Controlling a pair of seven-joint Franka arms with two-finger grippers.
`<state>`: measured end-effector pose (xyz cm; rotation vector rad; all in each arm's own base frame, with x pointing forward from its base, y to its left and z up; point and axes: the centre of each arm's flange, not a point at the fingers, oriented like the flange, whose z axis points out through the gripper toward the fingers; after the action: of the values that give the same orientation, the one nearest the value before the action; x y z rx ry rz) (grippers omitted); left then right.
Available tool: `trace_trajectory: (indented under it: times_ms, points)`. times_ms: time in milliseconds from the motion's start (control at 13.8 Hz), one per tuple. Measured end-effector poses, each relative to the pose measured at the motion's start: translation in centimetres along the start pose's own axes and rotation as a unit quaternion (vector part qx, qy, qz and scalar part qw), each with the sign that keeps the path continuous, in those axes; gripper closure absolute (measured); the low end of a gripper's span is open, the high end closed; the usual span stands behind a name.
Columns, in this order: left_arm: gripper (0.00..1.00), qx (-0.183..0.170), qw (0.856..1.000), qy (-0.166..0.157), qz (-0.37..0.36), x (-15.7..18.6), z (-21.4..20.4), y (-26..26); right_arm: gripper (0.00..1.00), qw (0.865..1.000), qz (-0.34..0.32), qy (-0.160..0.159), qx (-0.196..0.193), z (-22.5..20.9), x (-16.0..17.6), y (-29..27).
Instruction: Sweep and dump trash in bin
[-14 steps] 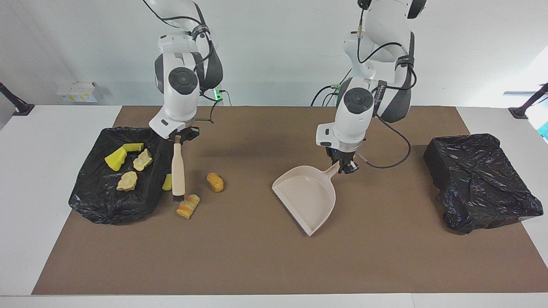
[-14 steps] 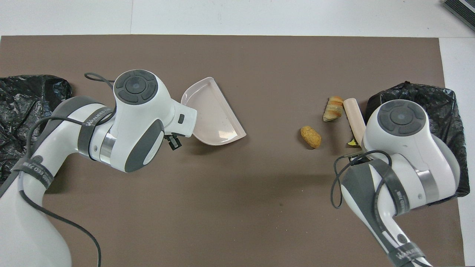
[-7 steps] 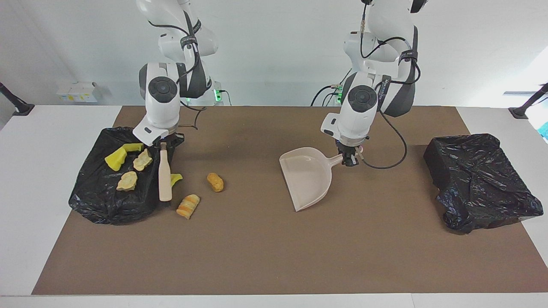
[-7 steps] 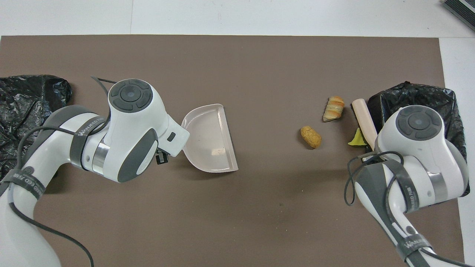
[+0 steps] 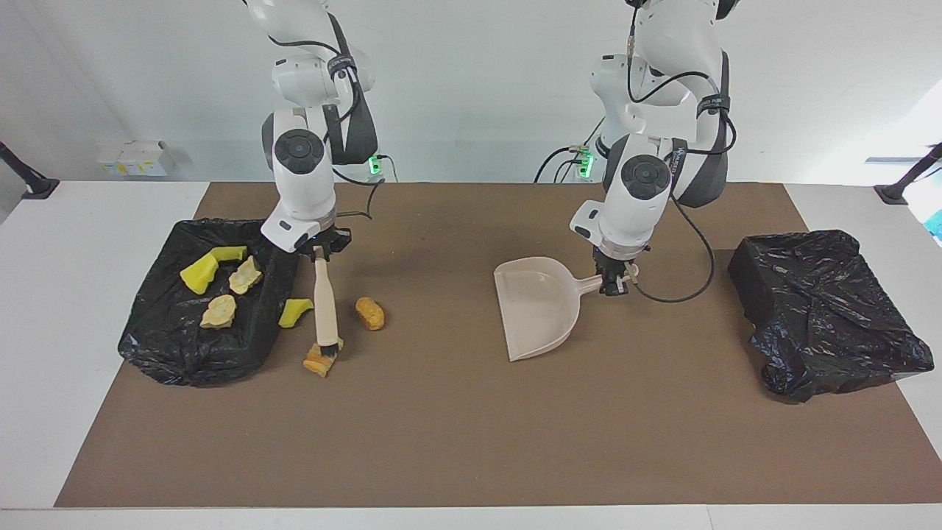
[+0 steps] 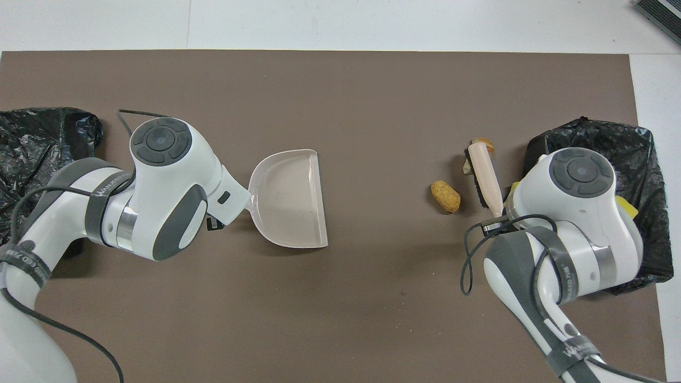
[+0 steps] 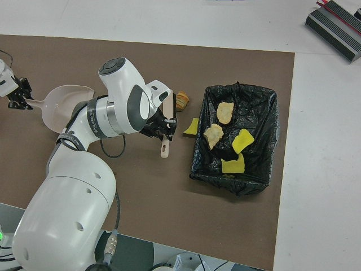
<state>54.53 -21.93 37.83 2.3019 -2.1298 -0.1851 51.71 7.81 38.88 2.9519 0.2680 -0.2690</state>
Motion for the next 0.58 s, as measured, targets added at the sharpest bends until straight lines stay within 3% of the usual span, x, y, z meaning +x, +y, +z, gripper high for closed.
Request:
trace_trajectory:
  times_ms: [290, 579]
  points:
    - [0.69, 0.008, 1.000, -0.002, 0.008, -0.1, 0.9, 0.1, 0.74, 0.998, 0.035, -0.037, -0.022, -2.1, 0.5, 0.9]
    - [0.69, 0.013, 1.000, -0.004, 0.013, 0.1, 0.9, 0.1, 0.74, 0.996, 0.068, -0.049, -0.029, -0.1, 0.0, 3.9]
